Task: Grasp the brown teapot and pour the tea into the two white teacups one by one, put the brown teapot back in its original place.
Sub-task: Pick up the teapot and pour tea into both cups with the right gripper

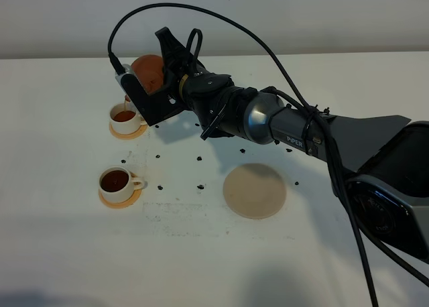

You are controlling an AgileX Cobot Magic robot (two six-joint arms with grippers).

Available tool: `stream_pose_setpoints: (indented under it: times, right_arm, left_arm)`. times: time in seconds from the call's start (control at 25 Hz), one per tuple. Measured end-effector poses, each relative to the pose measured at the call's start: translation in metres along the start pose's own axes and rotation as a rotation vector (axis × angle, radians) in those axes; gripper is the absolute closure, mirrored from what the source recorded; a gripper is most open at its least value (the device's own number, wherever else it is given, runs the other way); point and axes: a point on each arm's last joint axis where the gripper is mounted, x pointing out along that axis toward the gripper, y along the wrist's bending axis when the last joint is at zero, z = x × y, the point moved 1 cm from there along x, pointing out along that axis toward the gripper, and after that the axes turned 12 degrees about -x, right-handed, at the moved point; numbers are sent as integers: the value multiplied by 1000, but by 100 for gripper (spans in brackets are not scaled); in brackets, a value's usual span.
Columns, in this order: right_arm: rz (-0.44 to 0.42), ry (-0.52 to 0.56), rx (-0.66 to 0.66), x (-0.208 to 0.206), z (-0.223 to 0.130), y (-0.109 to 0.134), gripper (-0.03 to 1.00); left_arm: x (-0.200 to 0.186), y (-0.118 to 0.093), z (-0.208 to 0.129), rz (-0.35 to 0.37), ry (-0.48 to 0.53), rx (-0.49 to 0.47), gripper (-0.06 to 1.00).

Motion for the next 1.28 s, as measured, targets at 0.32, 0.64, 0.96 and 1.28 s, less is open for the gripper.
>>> stream_pose_setpoints:
  times: [0.32,0.64,0.96,1.28]
  right_arm:
    - [-13,-14,-20,0,1,-1,87]
    - [-22,-32,-25,0,3,-2,87]
    - [-24,-34,-31,0,3,-2,87]
    - [-31,-30,-55,0,3,-3,87]
  left_arm:
    - [0,0,0,0,0,0,40]
    - [0,0,0,0,0,0,40]
    - [0,0,0,0,0,0,40]
    - [0,0,0,0,0,0,40]
